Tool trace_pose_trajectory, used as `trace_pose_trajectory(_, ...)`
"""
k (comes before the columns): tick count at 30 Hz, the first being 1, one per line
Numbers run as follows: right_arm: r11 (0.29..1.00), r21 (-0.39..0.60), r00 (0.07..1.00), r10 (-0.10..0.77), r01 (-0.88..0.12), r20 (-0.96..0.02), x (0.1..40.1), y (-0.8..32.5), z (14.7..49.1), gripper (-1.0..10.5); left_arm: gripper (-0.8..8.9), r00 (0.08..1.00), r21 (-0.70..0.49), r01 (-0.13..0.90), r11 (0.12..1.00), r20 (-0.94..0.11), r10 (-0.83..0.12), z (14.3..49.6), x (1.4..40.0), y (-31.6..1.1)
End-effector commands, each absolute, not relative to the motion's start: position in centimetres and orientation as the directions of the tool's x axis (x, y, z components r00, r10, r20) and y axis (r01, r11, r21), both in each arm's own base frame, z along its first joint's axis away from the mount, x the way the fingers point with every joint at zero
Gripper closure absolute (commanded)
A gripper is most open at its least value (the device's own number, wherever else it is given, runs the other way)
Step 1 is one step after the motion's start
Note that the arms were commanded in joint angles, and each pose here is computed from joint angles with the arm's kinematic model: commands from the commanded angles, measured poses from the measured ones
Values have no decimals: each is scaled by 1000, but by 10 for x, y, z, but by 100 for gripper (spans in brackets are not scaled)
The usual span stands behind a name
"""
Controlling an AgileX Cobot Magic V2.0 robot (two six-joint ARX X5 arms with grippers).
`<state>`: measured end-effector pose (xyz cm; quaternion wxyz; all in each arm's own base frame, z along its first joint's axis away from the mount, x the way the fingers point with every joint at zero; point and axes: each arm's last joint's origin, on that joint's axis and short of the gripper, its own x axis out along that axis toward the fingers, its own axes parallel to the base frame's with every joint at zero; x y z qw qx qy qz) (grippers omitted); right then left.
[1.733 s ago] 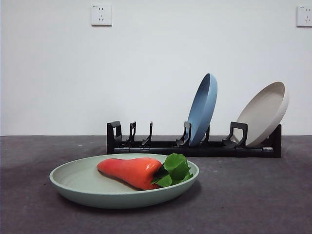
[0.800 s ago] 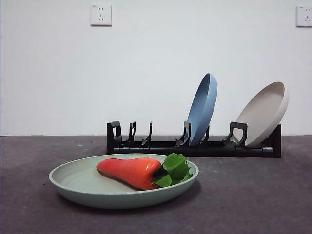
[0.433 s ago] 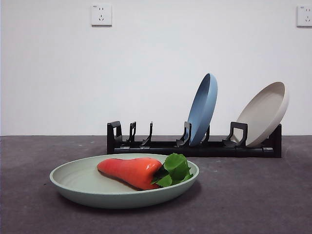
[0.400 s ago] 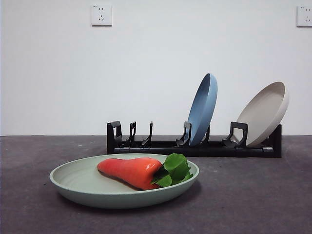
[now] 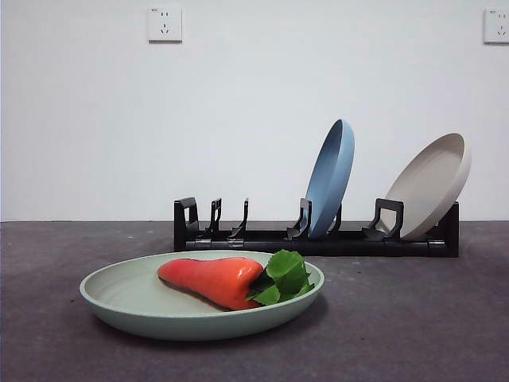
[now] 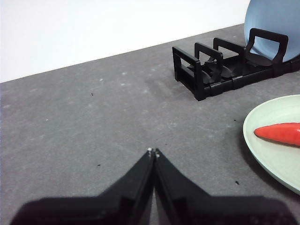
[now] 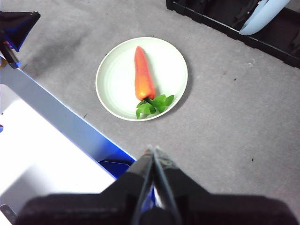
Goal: Take the green plate from the plate rack,put the plate on the table,take the carrot from the table,put the carrot in the plate
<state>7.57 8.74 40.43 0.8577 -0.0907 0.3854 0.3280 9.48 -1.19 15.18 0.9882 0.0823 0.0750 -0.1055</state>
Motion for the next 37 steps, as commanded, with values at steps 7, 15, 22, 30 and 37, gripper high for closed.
trace_pose_trajectory(7, 772, 104, 494, 497, -627, -714, 75, 86, 405, 945, 817, 966, 136, 217, 967, -172, -193, 148, 95, -12)
trace_pose_trajectory(15, 807, 46, 611, 482, -589, -627, 74, 69, 414, 945, 817, 966, 136, 217, 967, -172, -193, 148, 95, -12)
trace_pose_trajectory(22, 909, 112, 874, 416, -400, -252, 74, 35, 429, 945, 817, 966, 136, 218, 966, -172, -193, 148, 95, -12)
trace_pose_trajectory(30, 967, 41, 966, 254, -252, -44, 77, 14, 360, 945, 817, 966, 136, 217, 967, -172, -193, 148, 95, -12)
trace_pose_trajectory(37, 978, 46, 978, 204, -206, 37, 86, 10, 278, 945, 817, 966, 136, 218, 966, -172, -193, 148, 95, -12)
